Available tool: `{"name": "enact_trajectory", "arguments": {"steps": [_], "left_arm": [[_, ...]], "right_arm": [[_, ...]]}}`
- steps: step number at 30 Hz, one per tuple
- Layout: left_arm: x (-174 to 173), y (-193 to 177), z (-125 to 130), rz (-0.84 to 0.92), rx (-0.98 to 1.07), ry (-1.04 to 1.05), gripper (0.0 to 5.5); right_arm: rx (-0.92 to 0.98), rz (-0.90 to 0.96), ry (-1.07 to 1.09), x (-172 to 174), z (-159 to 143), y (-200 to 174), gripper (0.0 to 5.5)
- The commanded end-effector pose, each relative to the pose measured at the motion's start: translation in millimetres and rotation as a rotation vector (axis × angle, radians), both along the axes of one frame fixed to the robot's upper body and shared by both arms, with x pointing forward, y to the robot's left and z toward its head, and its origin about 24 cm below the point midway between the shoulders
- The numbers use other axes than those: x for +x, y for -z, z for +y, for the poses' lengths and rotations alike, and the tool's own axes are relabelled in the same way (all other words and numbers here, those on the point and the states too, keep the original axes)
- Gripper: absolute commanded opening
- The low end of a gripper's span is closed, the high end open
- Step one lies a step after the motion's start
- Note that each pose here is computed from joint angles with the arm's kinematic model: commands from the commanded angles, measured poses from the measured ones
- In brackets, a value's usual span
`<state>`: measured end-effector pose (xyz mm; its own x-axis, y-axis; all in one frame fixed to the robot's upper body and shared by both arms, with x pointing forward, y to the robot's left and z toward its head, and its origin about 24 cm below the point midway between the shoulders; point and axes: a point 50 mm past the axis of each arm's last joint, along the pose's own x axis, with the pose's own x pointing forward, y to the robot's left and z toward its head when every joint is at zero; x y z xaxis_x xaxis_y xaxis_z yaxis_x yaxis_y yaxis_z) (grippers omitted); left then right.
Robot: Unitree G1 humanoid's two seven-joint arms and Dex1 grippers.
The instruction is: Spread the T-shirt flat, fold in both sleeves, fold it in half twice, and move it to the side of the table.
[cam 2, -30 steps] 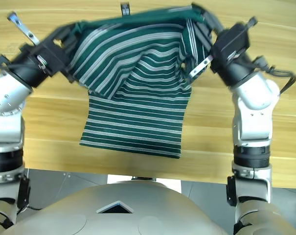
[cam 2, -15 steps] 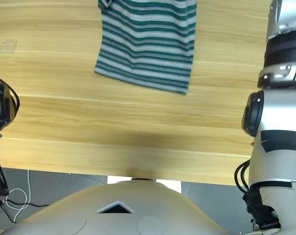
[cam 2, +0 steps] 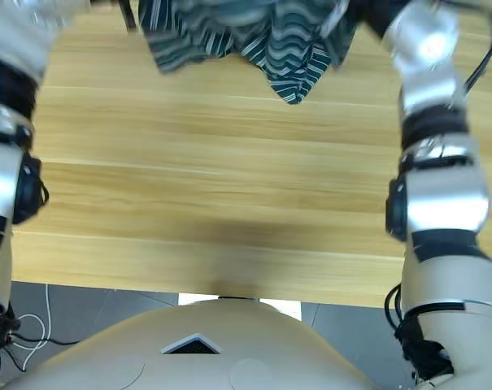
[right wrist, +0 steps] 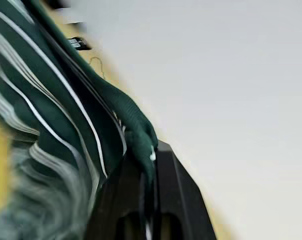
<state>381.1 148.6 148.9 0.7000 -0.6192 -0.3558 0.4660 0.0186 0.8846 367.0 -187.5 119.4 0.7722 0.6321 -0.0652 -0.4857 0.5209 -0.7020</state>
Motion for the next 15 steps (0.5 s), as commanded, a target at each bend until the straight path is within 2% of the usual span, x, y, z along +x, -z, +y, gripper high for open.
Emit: {"name": "enact_trajectory", "arguments": {"steps": [1,4,8,9,11,15], "left_arm": [[-72.5,73.2,15.1,0.166,-0.001,0.099,0.03],[-97.4,74.5,19.4,0.173,-0.021,0.092,0.03],[-116.2,52.7,27.2,0.13,0.002,0.087,0.03],[-121.3,47.9,29.8,0.124,0.017,0.09,0.03],[-131.2,41.4,32.6,0.117,0.049,0.099,0.03],[-167.0,41.7,27.1,0.169,0.138,0.191,0.03]], "right_arm": [[0.056,0.167,-0.145,-54.4,4.0,50.8,0.01],[0.07,0.221,-0.138,-60.6,-7.5,51.0,0.01],[0.239,0.297,-0.23,-71.6,-10.1,36.1,0.01],[0.283,0.327,-0.289,-79.0,-9.1,31.9,0.32],[0.311,0.385,-0.397,-95.4,-7.5,26.1,0.57],[0.134,0.581,-0.639,-143.1,-2.9,28.2,1.35]]}}
